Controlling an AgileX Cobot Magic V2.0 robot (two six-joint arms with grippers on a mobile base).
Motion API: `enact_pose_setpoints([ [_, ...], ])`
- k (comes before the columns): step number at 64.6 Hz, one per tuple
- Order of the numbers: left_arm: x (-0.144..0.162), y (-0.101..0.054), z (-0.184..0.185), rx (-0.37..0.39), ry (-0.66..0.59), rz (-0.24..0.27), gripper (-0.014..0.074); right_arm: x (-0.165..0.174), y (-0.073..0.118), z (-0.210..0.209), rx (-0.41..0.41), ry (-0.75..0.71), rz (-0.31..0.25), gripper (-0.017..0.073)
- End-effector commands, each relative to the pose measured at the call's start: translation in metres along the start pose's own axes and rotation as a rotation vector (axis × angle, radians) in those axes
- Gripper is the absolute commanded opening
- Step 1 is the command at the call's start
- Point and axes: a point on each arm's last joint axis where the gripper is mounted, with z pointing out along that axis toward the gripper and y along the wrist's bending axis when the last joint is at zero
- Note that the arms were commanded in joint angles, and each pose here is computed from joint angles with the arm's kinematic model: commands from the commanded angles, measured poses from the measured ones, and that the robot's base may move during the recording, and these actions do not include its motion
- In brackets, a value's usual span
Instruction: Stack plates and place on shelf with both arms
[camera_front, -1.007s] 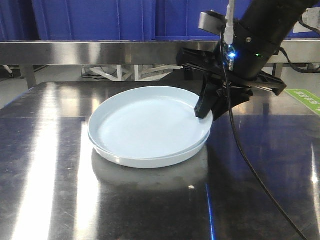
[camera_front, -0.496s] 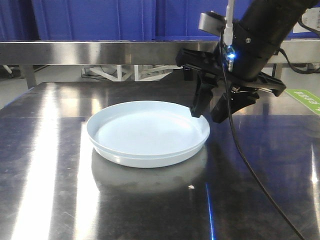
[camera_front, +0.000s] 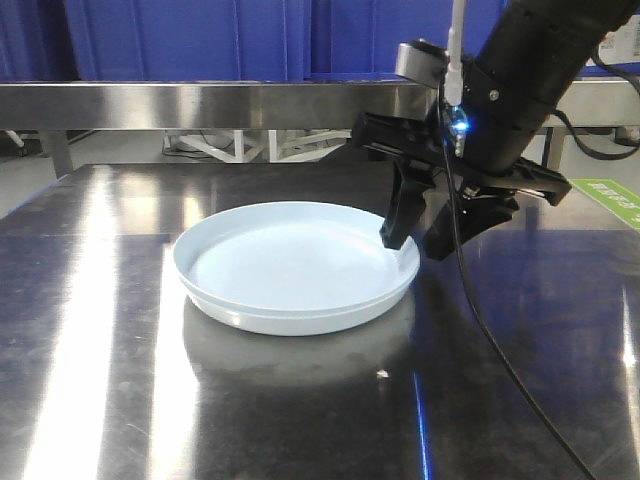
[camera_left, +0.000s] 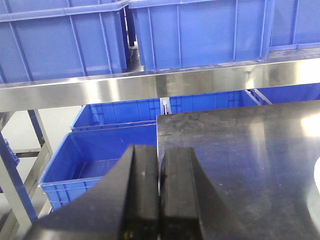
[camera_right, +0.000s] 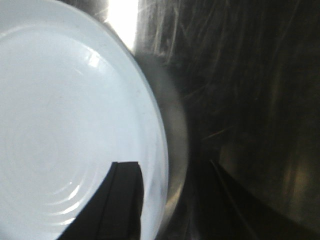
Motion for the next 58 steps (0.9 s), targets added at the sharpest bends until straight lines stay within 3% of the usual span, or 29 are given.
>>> enact_pose_setpoints([
  [1, -0.018, 0.003, -0.001, -0.020, -0.112, -0.005, 0.0081, -0.009, 0.010, -0.019, -0.038, -0.070, 0.003, 0.0355],
  [28, -0.018, 0.003, -0.001, -0.020, -0.112, -0.005, 0.0081, -0.006, 0.009, -0.012, -0.050, -0.032, 0.087, 0.0355],
  [48, -0.018, 0.003, -0.001, -0.020, -0.112, -0.005, 0.0081, -0.003, 0.019, -0.008, -0.072, -0.023, 0.086, 0.0347],
  [58, -0.018, 0.003, -0.001, -0.020, -0.112, -0.005, 0.0081, -0.002, 0.019, -0.004, -0.069, -0.012, 0.085, 0.0263],
])
